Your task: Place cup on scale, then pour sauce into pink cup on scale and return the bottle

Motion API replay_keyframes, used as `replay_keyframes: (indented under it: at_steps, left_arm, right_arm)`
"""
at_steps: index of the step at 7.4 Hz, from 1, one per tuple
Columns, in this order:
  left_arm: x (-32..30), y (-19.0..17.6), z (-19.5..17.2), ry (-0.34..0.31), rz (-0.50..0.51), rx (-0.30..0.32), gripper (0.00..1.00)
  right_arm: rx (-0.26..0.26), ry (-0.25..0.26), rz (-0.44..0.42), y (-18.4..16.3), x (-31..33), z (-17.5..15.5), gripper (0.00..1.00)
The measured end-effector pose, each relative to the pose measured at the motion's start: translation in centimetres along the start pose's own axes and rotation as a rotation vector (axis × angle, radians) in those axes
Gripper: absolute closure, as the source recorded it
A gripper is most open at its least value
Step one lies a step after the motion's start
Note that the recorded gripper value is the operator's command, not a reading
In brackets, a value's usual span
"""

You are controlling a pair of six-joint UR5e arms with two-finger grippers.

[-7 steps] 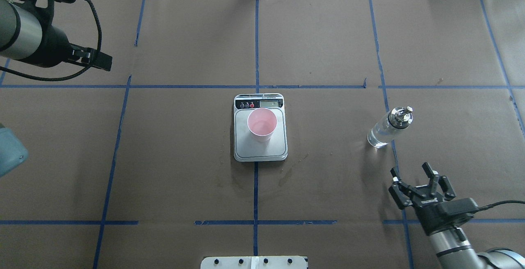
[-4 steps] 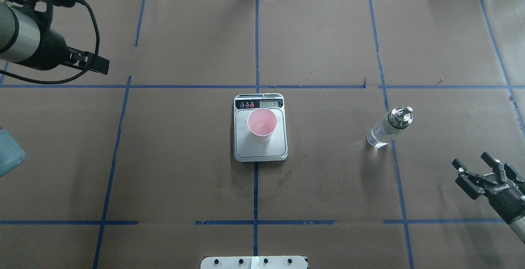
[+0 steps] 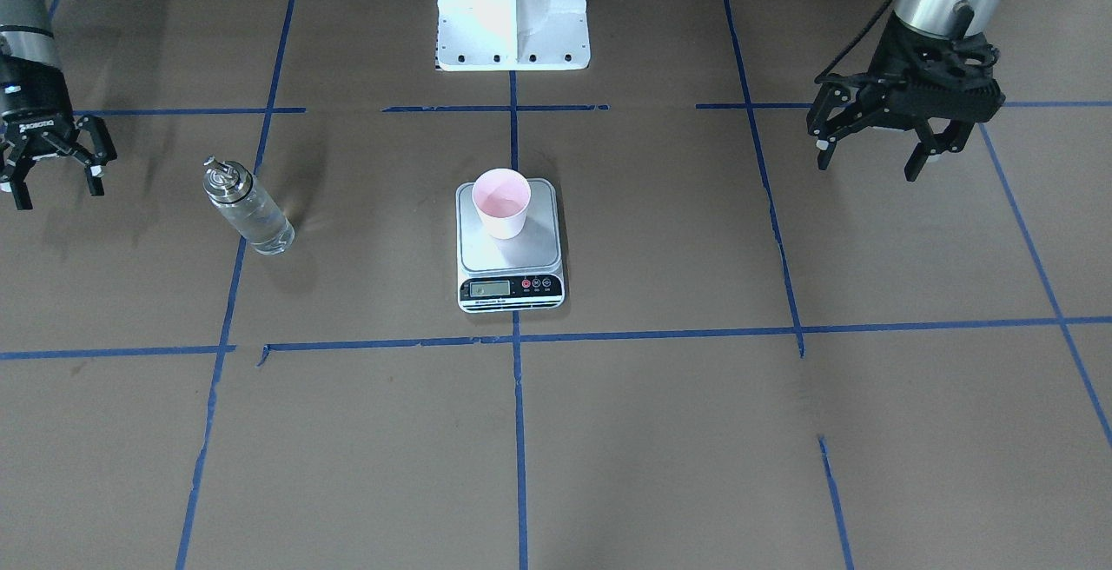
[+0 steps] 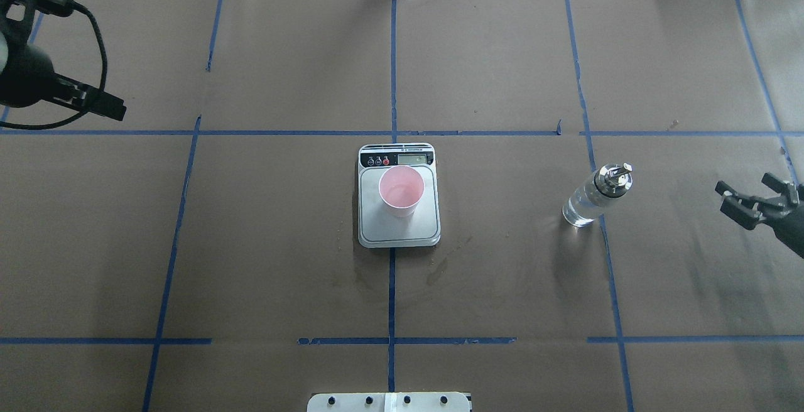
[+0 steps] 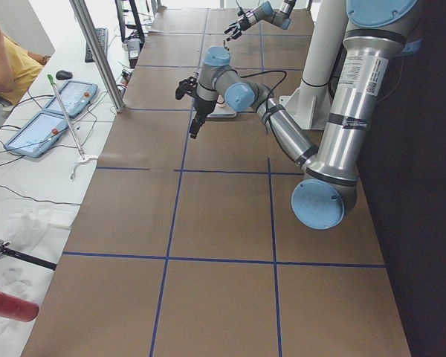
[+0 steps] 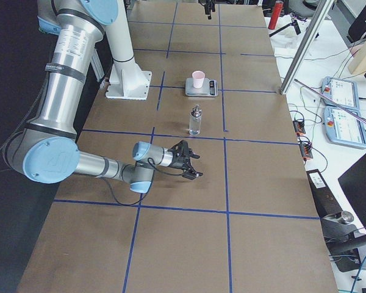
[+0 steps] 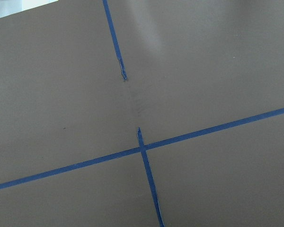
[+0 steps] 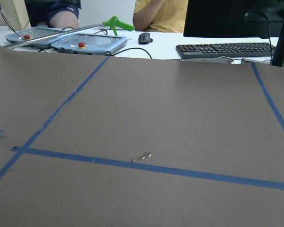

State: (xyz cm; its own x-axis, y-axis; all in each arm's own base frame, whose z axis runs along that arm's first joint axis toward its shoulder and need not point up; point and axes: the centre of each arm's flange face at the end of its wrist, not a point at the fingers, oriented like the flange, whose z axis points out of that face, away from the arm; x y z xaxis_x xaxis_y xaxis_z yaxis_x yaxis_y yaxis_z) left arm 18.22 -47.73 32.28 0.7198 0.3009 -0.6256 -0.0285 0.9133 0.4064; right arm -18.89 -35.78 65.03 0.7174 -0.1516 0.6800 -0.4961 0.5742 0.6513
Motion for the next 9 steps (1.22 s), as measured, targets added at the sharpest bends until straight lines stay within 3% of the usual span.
replay_keyframes:
  at_steps: [2,4,6,9]
  left_arm:
    - [-9.1,0.0,0.4,0.012,0.069,-0.008,0.0]
    - [-19.1,0.0,0.0,0.039,0.099,-0.016,0.0]
    - [-25.4,0.7,0.0,0.042,0.043,-0.029,0.0]
    - [-36.6,4.4,1.4,0.097,-0.016,-0.075,0.0]
  right_arm:
    - [-0.184,0.012,0.032,-9.8,3.9,3.7,0.0]
    - [-0.412,-0.031,0.092,-16.8,9.2,3.1,0.0]
    - [-0.576,-0.072,0.104,-19.4,13.5,0.7,0.0]
    - [-0.738,-0.062,0.044,-21.5,15.0,-1.4,0.0]
